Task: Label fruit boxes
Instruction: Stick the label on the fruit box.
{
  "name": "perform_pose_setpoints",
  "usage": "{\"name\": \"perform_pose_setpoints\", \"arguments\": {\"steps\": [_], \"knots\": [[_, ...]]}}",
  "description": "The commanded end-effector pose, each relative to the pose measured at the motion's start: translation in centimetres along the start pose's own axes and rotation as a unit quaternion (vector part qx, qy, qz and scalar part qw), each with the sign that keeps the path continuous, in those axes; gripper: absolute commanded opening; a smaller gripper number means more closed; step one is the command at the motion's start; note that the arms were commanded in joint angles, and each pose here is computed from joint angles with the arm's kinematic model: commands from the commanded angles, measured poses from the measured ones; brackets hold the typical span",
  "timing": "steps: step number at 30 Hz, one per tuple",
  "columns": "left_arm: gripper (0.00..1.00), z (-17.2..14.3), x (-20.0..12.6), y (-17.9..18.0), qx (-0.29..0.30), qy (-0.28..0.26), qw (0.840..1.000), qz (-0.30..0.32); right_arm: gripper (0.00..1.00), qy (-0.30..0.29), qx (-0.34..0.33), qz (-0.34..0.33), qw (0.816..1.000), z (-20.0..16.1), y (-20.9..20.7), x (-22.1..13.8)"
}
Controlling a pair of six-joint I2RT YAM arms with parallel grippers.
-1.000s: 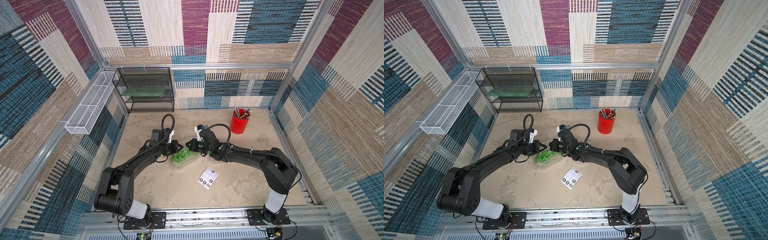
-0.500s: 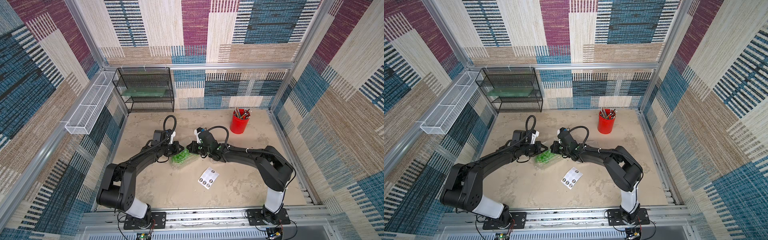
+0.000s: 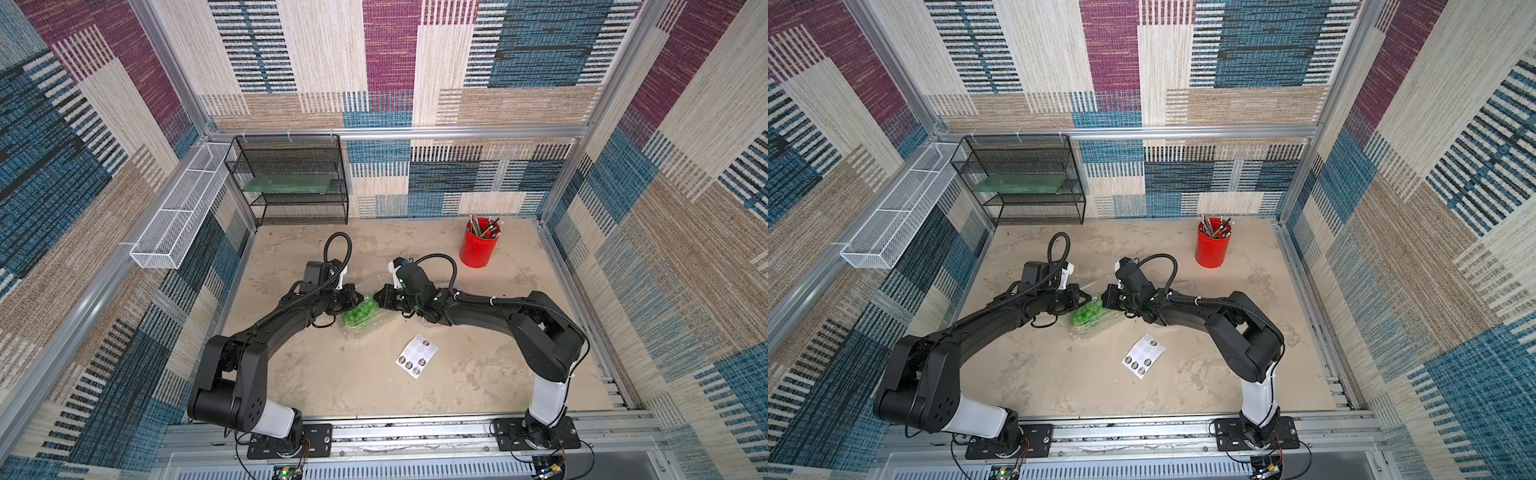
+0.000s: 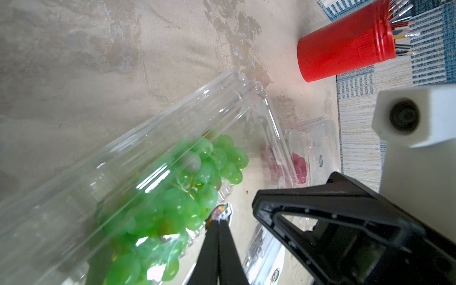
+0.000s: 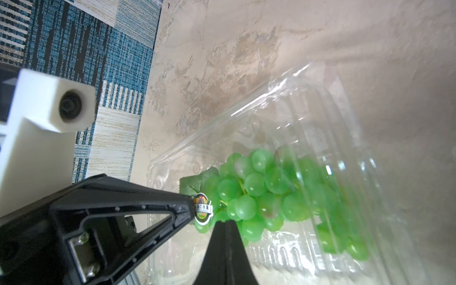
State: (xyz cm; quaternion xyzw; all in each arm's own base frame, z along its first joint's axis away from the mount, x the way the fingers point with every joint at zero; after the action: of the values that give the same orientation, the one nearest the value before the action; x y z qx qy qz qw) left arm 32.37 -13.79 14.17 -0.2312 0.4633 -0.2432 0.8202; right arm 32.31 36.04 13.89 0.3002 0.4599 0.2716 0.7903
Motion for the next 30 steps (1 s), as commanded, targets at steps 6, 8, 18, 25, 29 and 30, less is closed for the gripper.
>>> {"name": "perform_pose_setpoints", "arguments": {"steps": [6, 8, 18, 25, 29, 30], "knots": [[0.08, 0.6, -1.5, -0.8, 0.028, -0.014, 0.999, 0.006, 0.00, -0.002, -0.006, 0.000, 1.000, 0.0, 0.1, -0.3], [0.08, 1.0, -1.7, -1.4, 0.032, -0.017, 0.999, -0.006, 0.00, -0.004, -0.006, 0.002, 1.000, 0.1, 0.2, -0.4], [0.08, 1.4, -0.2, -1.9, 0.030, -0.002, 0.999, -0.028, 0.00, -0.001, -0.005, 0.007, 1.000, -0.1, 0.4, -0.1], [0.08, 0.9, 1.1, -1.0, 0.019, 0.009, 0.999, -0.024, 0.00, 0.002, -0.004, 0.005, 1.000, -0.2, 0.3, 0.0], [0.08, 0.4, 1.6, -0.5, 0.016, 0.021, 1.000, -0.016, 0.00, 0.000, -0.005, 0.004, 1.000, -0.2, 0.3, -0.1], [0.08, 0.4, 1.5, -0.4, 0.016, 0.021, 1.000, -0.011, 0.00, 0.000, -0.005, 0.003, 1.000, -0.2, 0.3, -0.1]]}}
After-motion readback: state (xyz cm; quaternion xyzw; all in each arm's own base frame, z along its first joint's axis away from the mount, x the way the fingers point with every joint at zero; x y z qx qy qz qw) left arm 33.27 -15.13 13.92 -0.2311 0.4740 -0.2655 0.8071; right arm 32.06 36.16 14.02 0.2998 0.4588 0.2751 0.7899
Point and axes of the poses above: each gripper's point midway between its finger pads, its own x axis out along the fingers, its own y axis along the line the jaws close on, z = x × y, the point moved 5 cm from there along -x, back along the fingers, and after that the axes turned 5 degrees about x, right-handed, at the moved point
